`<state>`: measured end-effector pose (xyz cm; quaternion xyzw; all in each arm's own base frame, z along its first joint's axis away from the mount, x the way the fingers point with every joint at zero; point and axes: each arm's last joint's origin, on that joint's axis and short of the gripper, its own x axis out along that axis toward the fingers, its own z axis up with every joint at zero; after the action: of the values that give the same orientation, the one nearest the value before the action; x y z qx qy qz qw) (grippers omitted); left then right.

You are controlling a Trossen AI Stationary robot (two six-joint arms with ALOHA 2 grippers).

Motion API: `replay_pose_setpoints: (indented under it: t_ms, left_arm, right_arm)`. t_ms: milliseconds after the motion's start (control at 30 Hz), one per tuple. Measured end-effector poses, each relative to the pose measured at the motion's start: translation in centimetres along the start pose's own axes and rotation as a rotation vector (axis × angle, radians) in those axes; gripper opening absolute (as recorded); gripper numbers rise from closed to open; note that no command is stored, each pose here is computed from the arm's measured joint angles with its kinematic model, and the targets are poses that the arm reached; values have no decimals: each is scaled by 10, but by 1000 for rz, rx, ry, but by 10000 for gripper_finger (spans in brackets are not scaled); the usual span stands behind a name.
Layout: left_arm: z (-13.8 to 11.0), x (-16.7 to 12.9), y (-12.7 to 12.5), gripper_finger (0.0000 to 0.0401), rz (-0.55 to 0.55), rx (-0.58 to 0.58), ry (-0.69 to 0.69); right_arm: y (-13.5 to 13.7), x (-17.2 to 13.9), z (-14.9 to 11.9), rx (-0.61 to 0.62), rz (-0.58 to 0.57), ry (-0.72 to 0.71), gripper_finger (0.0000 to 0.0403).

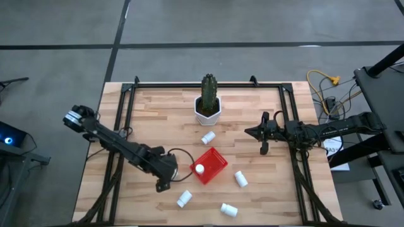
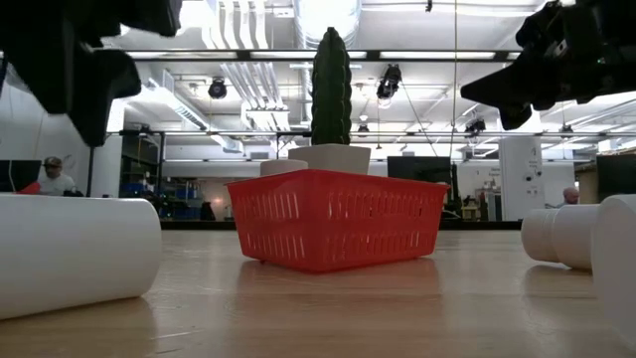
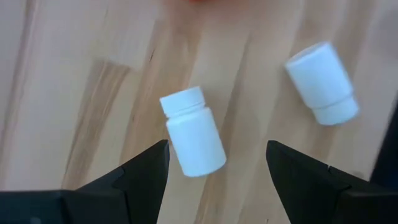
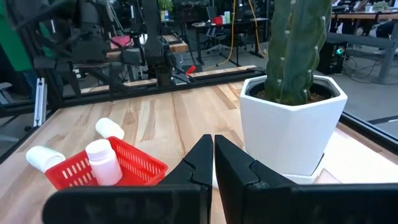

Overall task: Pick and place pill bottles into a basket
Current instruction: Put the white pill bottle into the red bin

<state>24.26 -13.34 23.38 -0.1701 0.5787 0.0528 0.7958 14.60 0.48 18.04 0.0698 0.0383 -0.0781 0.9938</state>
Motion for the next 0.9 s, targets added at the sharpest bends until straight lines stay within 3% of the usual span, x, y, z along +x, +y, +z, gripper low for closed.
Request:
replay_pose_setpoints:
  t_ms: [500, 900]
  left_arm:
    - [6, 30, -13, 251, 52, -210, 90]
    - [0, 41, -7, 251, 157, -233, 161]
  right_arm:
    - [0, 0, -2, -67, -7, 22, 8]
    - [-1, 0, -5, -72, -14, 46, 8]
